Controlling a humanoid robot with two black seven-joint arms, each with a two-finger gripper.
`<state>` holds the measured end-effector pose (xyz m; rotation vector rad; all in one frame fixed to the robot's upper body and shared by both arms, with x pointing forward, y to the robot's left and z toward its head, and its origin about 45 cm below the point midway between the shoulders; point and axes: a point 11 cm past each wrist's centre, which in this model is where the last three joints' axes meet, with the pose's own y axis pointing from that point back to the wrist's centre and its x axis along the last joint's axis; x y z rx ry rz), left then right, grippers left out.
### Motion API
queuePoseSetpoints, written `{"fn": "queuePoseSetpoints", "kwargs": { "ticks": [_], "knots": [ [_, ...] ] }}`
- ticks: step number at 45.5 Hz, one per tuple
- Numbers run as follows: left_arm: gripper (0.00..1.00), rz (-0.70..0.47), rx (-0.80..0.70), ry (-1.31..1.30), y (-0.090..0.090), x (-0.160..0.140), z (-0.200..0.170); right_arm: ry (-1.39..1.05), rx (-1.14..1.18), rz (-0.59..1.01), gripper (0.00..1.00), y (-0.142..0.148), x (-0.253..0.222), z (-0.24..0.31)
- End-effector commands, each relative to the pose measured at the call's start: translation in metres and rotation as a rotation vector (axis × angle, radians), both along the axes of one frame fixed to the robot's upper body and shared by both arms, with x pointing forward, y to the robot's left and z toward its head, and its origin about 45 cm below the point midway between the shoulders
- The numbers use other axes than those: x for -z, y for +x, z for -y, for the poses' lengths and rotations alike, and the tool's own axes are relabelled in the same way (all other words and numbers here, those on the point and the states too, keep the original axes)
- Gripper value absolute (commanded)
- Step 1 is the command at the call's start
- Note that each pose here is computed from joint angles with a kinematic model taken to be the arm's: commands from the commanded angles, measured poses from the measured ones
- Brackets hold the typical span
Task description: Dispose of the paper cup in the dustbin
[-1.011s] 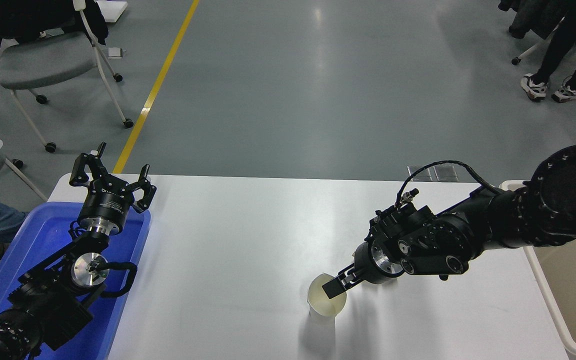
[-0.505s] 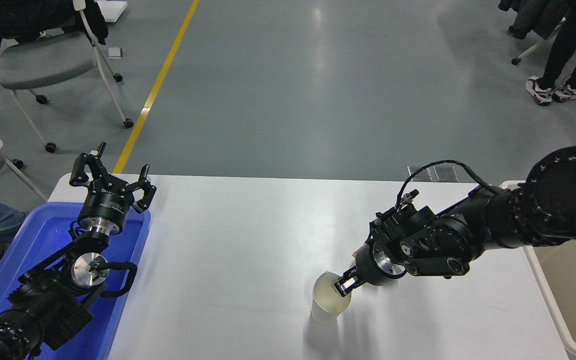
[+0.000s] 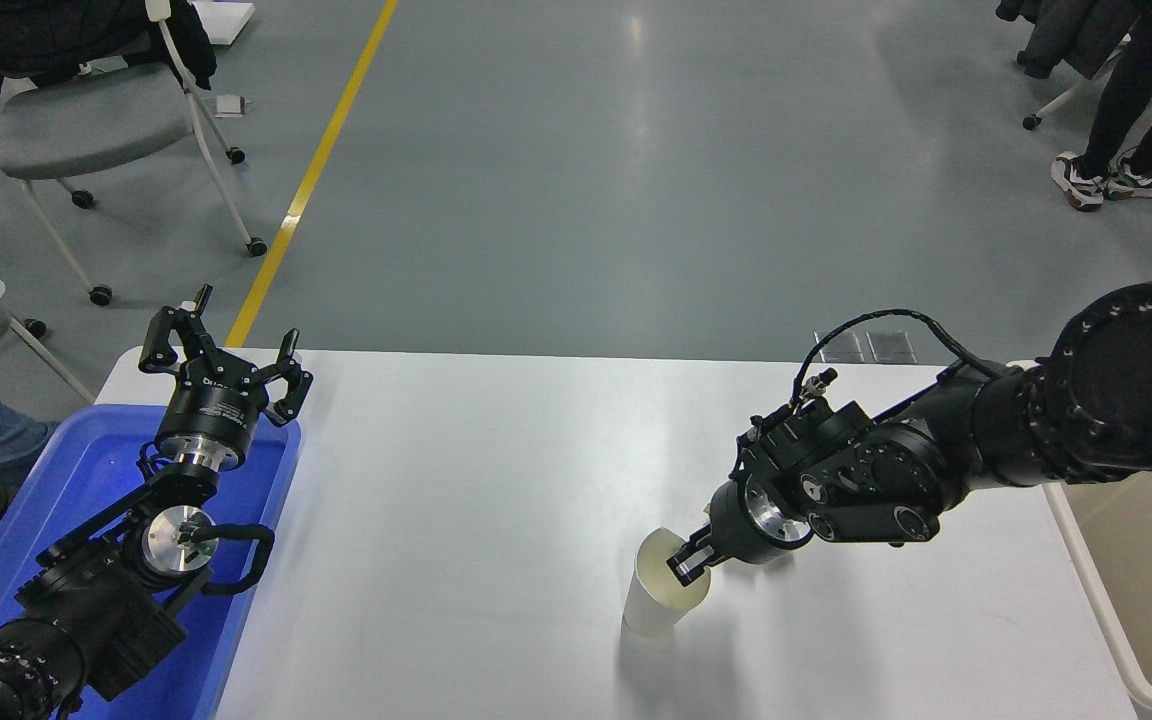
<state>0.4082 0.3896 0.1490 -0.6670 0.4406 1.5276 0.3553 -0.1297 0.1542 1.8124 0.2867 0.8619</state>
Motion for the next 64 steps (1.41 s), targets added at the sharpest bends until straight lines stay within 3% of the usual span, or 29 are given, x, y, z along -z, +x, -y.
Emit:
{"fn": "queuePoseSetpoints", "kwargs": {
  "ticks": [1, 9, 30, 51, 64],
  "knots": [
    [1.00, 0.001, 0.000, 0.000, 0.000, 0.000, 0.000, -0.001, 0.001, 0.038, 0.00, 0.010, -0.033, 0.003],
    [1.00, 0.001, 0.000, 0.000, 0.000, 0.000, 0.000, 0.014, 0.038, 0.091, 0.00, 0.027, -0.078, 0.000],
    [1.00, 0.000, -0.001, 0.000, 0.000, 0.000, 0.000, -0.033, 0.042, 0.159, 0.00, 0.039, -0.195, -0.009],
    [1.00, -0.002, -0.001, 0.001, 0.000, 0.001, 0.000, -0.043, 0.057, 0.173, 0.00, 0.042, -0.201, -0.004],
    [1.00, 0.000, 0.001, 0.000, 0.000, 0.000, 0.000, 0.031, 0.234, 0.217, 0.00, 0.060, -0.222, 0.063]
  ]
}}
